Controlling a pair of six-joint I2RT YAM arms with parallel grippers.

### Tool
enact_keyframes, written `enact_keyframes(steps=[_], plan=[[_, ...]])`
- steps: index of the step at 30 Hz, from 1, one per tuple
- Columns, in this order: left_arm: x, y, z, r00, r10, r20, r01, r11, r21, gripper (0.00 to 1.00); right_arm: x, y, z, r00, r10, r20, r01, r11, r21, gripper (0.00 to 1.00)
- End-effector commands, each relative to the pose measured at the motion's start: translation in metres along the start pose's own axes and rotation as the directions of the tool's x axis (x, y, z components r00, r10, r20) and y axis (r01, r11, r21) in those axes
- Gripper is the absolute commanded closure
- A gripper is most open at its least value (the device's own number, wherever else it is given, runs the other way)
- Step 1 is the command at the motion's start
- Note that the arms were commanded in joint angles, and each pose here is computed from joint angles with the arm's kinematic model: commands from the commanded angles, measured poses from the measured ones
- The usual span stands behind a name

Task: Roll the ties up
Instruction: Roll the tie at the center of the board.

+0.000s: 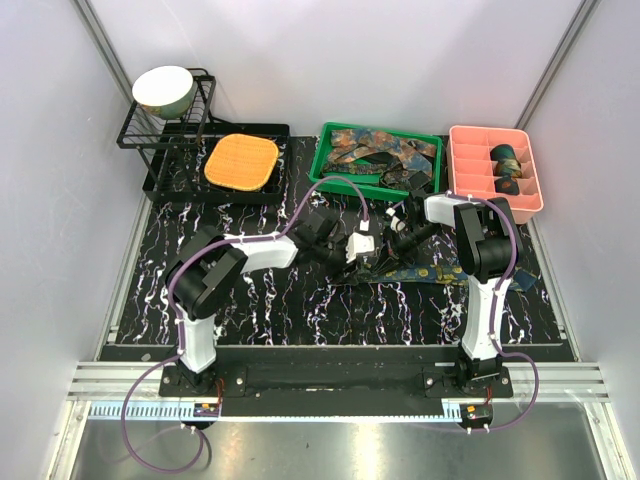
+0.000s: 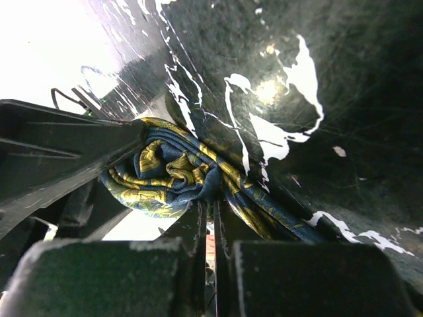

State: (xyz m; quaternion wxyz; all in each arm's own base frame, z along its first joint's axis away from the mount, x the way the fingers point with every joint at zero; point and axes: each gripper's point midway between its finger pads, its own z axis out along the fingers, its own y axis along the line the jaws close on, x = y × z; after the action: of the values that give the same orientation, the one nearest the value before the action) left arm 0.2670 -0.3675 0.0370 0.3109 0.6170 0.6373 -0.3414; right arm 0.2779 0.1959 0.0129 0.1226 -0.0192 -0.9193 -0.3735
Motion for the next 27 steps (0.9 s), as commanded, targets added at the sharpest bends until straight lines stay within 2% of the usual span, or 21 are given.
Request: enact_keyframes(steps=[1,5,10,14,18,27], plan=[[-0.007,0.004,0.000,0.999,0.041,0.014,-0.041,0.999,-0.002,0.52,-0.014,-0.082,0.024,0.999,-0.032,0.037,0.019,0.947,0.320,1.00],[-0.042,0.010,-0.008,0.993,0.062,0.104,-0.059,0.998,-0.031,0.61,-0.014,-0.083,0.024,0.999,-0.035,0.036,0.021,0.946,0.323,1.00],[-0.076,0.012,-0.007,0.985,0.033,0.171,-0.030,0.999,-0.020,0.62,-0.014,-0.083,0.024,0.999,-0.032,0.037,0.018,0.946,0.323,1.00],[-0.086,0.005,0.007,0.983,0.028,0.183,-0.031,0.999,0.014,0.62,-0.014,-0.082,0.025,0.999,-0.035,0.040,0.020,0.946,0.323,1.00],[-0.087,-0.001,0.026,0.983,-0.028,0.184,0.018,0.998,0.058,0.62,-0.014,-0.082,0.025,0.999,-0.032,0.039,0.018,0.946,0.325,1.00],[-0.049,-0.003,0.059,0.989,-0.089,0.119,0.080,0.994,0.075,0.59,-0.014,-0.083,0.026,0.999,-0.033,0.043,0.017,0.947,0.321,1.00]])
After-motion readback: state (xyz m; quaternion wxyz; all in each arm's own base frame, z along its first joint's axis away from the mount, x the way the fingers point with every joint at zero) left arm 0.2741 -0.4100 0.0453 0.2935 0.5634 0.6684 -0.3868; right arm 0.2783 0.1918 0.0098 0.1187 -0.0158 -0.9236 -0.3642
